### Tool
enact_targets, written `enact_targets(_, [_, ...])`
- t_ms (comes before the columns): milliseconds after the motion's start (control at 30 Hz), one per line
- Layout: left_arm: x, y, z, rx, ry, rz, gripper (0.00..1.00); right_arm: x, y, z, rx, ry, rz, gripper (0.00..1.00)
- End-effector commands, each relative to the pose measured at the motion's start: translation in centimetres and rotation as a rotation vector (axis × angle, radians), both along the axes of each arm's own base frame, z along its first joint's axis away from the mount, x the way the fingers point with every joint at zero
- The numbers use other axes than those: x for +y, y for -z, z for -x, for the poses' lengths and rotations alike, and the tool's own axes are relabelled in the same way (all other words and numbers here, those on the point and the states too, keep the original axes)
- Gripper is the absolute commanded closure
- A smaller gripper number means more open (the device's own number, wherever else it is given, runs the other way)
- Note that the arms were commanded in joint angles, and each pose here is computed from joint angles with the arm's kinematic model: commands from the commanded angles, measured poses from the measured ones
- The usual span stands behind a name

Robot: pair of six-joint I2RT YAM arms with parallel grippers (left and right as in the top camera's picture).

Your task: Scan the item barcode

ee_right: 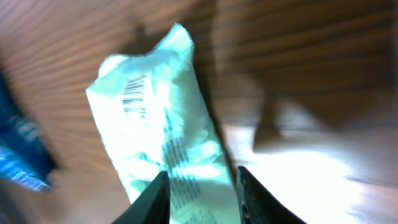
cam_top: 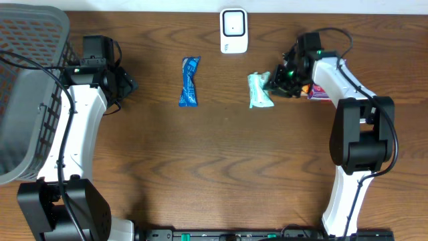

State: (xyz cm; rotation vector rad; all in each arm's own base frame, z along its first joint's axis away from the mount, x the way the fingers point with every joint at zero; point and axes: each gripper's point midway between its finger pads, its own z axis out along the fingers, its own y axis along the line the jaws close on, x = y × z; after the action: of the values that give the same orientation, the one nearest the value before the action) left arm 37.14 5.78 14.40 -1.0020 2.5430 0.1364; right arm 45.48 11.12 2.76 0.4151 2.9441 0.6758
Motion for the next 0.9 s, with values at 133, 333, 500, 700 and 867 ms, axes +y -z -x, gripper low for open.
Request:
enact_targets(133, [0.3, 0.1, 0.1, 0.004, -0.017, -0.007, 0.02, -0.7, -5.4, -2.0, -0.152, -0.133, 0.220, 0.69])
enact_targets(333, [0.3, 0.1, 0.1, 0.004, -0.017, -0.007, 0.02, 1.9, -4.6, -0.5, -0.133, -0.210, 0.223, 0.77])
enact_targets(500, [0.3, 0.1, 0.1, 0.004, -0.017, -0.007, 0.02, 1.6, -2.9, 0.4, -0.112, -0.209, 0.359, 0.87])
enact_targets(700, [0.3, 0.1, 0.1, 0.004, -0.017, -0.007, 0.02, 2.9, 0.1, 0.2, -0.162, -0.190, 0.374, 0.83])
enact_targets(867, [0.3, 0.1, 0.1, 0.004, -0.017, -0.007, 0.02, -0.2, 3.0, 0.3, -0.181, -0.090, 0.524, 0.89])
